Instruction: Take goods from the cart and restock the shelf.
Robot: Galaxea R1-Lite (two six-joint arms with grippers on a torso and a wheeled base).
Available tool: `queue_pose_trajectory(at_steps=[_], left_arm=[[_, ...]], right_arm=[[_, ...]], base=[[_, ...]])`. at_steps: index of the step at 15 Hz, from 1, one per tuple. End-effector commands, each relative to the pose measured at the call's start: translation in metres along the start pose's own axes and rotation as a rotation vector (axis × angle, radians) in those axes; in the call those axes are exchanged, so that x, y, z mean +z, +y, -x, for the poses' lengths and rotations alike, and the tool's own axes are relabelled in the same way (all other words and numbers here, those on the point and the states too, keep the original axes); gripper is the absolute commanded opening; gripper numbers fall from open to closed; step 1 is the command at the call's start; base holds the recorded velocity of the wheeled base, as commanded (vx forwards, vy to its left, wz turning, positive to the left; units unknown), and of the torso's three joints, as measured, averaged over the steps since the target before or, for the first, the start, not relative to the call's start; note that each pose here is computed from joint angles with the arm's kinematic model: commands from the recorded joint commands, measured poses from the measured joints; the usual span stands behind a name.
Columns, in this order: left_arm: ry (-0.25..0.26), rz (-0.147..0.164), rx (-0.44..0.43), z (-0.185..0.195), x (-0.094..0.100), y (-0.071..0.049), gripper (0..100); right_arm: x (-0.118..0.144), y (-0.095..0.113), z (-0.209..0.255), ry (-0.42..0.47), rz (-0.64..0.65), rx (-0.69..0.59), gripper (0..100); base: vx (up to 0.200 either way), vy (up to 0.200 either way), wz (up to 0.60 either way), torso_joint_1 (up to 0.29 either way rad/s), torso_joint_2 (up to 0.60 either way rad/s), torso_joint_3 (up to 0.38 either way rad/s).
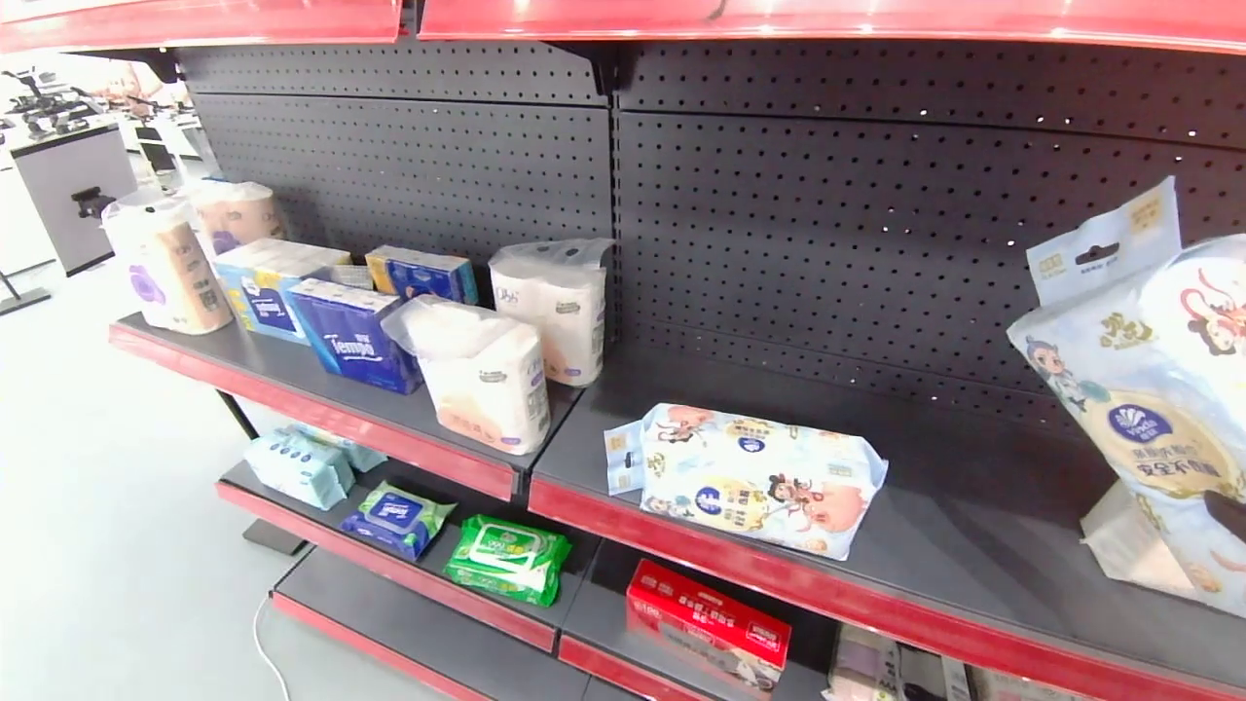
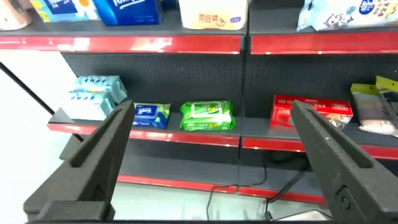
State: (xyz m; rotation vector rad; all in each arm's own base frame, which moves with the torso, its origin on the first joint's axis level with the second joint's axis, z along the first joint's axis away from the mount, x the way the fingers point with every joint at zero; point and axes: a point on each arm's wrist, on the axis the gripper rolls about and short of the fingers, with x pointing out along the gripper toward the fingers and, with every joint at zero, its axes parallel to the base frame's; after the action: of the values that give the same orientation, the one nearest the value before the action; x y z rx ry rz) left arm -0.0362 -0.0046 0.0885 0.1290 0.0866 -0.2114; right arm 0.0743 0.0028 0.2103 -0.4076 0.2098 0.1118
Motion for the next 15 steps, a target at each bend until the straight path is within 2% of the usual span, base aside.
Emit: queue_pose_trajectory(at_steps=[1, 2, 3, 4, 5, 6, 7, 8, 9, 10, 12, 15], left_arm=[[0.002, 0.003, -0.003, -0.001, -0.001, 0.0, 100], [0.003, 0.003, -0.009, -0.001, -0.001, 0.0, 100], [-0.004, -0.006, -0.067, -0.001, -0.002, -0.001, 100], [-0.046, -0.014, -0.202, -0.002, -0.001, -0.004, 100], [-0.071, -0.019, -0.294, -0.003, -0.002, -0.006, 100], [-0.084, -0.021, -0.306, -0.005, -0.003, -0.006, 100], [-0.072, -0.011, -0.238, -0.005, -0.003, -0.005, 100], [-0.058, 0.029, -0.148, -0.005, -0.003, -0.003, 100], [-0.045, 0.117, -0.017, -0.006, -0.004, 0.0, 100], [-0.048, 0.127, 0.023, -0.006, -0.004, 0.001, 100], [-0.057, 0.088, 0.021, -0.007, -0.004, 0.001, 100], [-0.065, 0.085, 0.002, -0.007, -0.003, 0.001, 100]], right_arm=[[0.008, -0.002, -0.014, 0.021, 0.0, 0.035, 0], [0.012, 0.001, -0.021, 0.014, -0.001, 0.095, 0], [0.015, 0.004, -0.026, 0.005, -0.01, 0.16, 0], [0.018, 0.005, -0.032, 0.005, -0.031, 0.206, 0], [0.019, 0.006, -0.036, 0.013, -0.034, 0.22, 0], [0.02, 0.007, -0.046, 0.038, -0.036, 0.233, 0], [0.022, 0.006, -0.051, 0.027, -0.036, 0.227, 0], [0.024, 0.005, -0.059, 0.012, -0.038, 0.215, 0], [0.026, 0.004, -0.069, -0.02, -0.037, 0.187, 0], [0.027, 0.002, -0.075, -0.033, -0.038, 0.162, 0], [0.027, 0.001, -0.08, -0.023, -0.04, 0.135, 0], [0.025, 0.003, -0.082, -0.015, -0.041, 0.153, 0]], base=[[0.0, 0.0, 0.0, 0.0, 0.0, 0.0], [0.0, 0.0, 0.0, 0.0, 0.0, 0.0], [0.0, 0.0, 0.0, 0.0, 0.0, 0.0], [0.0, 0.0, 0.0, 0.0, 0.0, 0.0], [0.0, 0.0, 0.0, 0.0, 0.0, 0.0], [0.0, 0.0, 0.0, 0.0, 0.0, 0.0], [0.0, 0.0, 0.0, 0.0, 0.0, 0.0], [0.0, 0.0, 0.0, 0.0, 0.0, 0.0], [0.0, 0.0, 0.0, 0.0, 0.0, 0.0], [0.0, 0.0, 0.0, 0.0, 0.0, 0.0], [0.0, 0.0, 0.0, 0.0, 0.0, 0.0], [0.0, 0.0, 0.0, 0.0, 0.0, 0.0]])
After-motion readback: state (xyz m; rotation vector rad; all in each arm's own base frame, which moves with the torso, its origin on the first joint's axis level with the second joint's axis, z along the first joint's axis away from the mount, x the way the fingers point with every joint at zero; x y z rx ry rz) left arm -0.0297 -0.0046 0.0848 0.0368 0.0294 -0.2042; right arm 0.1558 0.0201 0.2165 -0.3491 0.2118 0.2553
